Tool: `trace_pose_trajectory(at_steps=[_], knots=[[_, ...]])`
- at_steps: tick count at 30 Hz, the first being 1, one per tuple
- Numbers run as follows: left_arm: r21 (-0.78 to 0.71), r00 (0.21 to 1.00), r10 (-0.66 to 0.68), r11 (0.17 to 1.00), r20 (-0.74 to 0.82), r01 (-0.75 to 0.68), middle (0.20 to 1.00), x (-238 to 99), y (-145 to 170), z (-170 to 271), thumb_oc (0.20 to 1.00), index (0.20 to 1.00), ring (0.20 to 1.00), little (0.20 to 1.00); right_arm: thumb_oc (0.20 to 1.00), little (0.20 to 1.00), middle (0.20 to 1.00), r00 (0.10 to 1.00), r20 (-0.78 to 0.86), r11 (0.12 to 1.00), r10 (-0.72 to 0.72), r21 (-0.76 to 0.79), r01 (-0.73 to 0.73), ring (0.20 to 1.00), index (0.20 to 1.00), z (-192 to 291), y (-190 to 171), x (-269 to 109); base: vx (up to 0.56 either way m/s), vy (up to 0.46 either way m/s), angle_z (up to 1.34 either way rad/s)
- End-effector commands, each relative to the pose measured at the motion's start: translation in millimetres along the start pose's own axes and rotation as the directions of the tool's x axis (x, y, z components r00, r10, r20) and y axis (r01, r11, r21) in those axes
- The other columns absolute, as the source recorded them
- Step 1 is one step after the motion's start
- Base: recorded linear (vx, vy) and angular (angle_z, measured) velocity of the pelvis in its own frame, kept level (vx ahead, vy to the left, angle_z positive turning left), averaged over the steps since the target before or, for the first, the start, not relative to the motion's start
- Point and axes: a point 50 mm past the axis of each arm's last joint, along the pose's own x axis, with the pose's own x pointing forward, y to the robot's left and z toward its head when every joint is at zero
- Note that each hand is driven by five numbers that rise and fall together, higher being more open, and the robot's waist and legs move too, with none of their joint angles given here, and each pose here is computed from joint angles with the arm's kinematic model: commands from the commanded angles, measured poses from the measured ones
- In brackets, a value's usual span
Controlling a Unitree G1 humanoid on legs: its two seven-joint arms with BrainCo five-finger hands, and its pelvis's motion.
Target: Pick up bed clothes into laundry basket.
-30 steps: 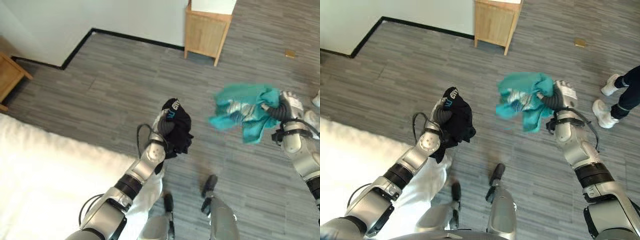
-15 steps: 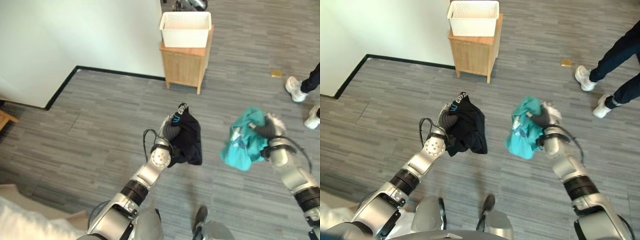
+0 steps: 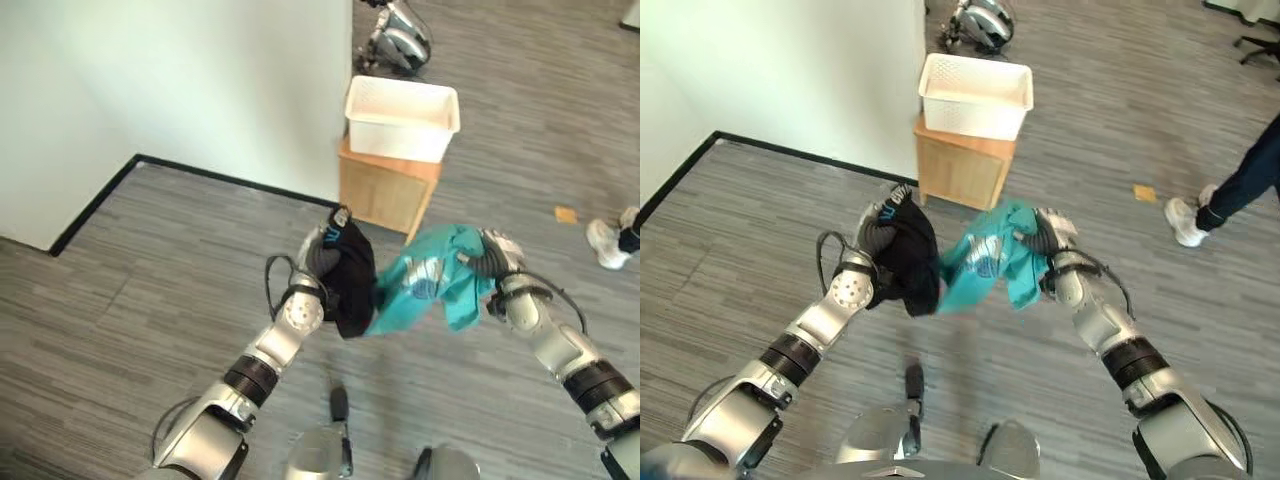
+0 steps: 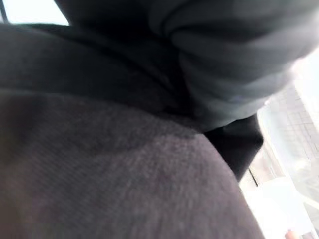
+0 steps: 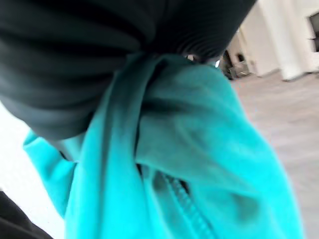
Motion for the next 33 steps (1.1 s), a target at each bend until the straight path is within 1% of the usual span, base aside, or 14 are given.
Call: trace_pose_trajectory(at_steps=[1,7,8,9,12,14,16,19,20,23,24,28,29,33], knots=[[-0.089,0.98,0.002,0.996,0.197,0.016,0.2,13,-9,51,0.2,0.2,0.2,0.2,0.2,0.2,0.2,0.969,0.099,0.972,-0.225,-0.048,0.23,0.2,0.2,20,-61,30,0.57,-0.225,0.87],[-0.077,0.988,-0.03,0.996,0.148,0.042,0.2,2,-12,33,0.2,0.2,0.2,0.2,0.2,0.2,0.2,0.923,0.089,0.914,-0.375,-0.128,0.384,0.2,0.2,7,-105,15,0.5,-0.163,0.53],[-0.076,0.988,-0.031,0.996,0.149,0.043,0.2,2,-12,33,0.2,0.2,0.2,0.2,0.2,0.2,0.2,0.923,0.089,0.914,-0.375,-0.128,0.384,0.2,0.2,7,-105,15,0.44,-0.22,0.16],[-0.094,0.99,-0.03,0.995,0.14,0.043,0.2,0,-14,31,0.2,0.2,0.2,0.2,0.2,0.2,0.2,0.894,0.095,0.887,-0.437,-0.121,0.446,0.2,0.2,6,-123,17,0.34,-0.247,0.17],[-0.13,0.988,-0.057,0.989,0.141,0.076,0.2,-5,-21,33,0.2,0.2,0.2,0.2,0.2,0.2,0.2,0.849,0.126,0.842,-0.514,-0.118,0.527,0.2,0.2,11,-155,21,0.39,-0.403,0.12],[-0.147,0.987,-0.074,0.985,0.141,0.095,0.2,-7,-26,34,0.2,0.2,0.2,0.2,0.2,0.2,0.2,0.845,0.128,0.834,-0.519,-0.142,0.533,0.2,0.2,11,-163,23,0.35,-0.222,-0.67],[-0.162,0.987,-0.083,0.981,0.136,0.105,0.2,-10,-29,33,0.2,0.2,0.2,0.2,0.2,0.2,0.2,0.847,0.134,0.832,-0.514,-0.16,0.53,0.2,0.2,14,-166,28,0.4,-0.063,-0.4],[-0.158,0.991,-0.075,0.983,0.114,0.092,0.2,-12,-27,27,0.2,0.2,0.2,0.2,0.2,0.2,0.2,0.861,0.139,0.845,-0.489,-0.171,0.507,0.2,0.2,19,-162,40,0.44,0.058,-0.74],[-0.147,0.993,-0.07,0.986,0.092,0.083,0.2,-15,-24,20,0.2,0.2,0.2,0.2,0.2,0.2,0.2,0.877,0.13,0.859,-0.463,-0.176,0.48,0.2,0.2,19,-154,46,0.34,0.039,-0.83],[-0.144,0.994,-0.068,0.986,0.085,0.08,0.2,-16,-24,17,0.2,0.2,0.2,0.2,0.2,0.2,0.2,0.885,0.118,0.865,-0.45,-0.188,0.465,0.2,0.2,19,-151,53,0.43,-0.005,-0.71],[-0.129,0.993,-0.073,0.988,0.097,0.085,0.2,-14,-23,20,0.2,0.2,0.2,0.2,0.2,0.2,0.2,0.887,0.125,0.86,-0.445,-0.217,0.462,0.2,0.2,22,-153,58,0.37,-0.027,-0.49],[-0.115,0.993,-0.058,0.991,0.1,0.07,0.2,-11,-19,22,0.2,0.2,0.2,0.2,0.2,0.2,0.2,0.884,0.141,0.86,-0.446,-0.205,0.467,0.2,0.2,29,-140,58,0.36,0.056,0.39],[-0.107,0.994,-0.055,0.992,0.096,0.066,0.2,-9,-19,21,0.2,0.2,0.2,0.2,0.2,0.2,0.2,0.861,0.165,0.836,-0.48,-0.21,0.506,0.2,0.2,36,-148,59,0.3,0.054,0.25],[-0.09,0.996,-0.019,0.996,0.09,0.027,0.2,-5,-14,19,0.2,0.2,0.2,0.2,0.2,0.2,0.2,0.824,0.221,0.817,-0.521,-0.151,0.557,0.2,0.2,53,-157,56,0.22,-0.019,0.83]])
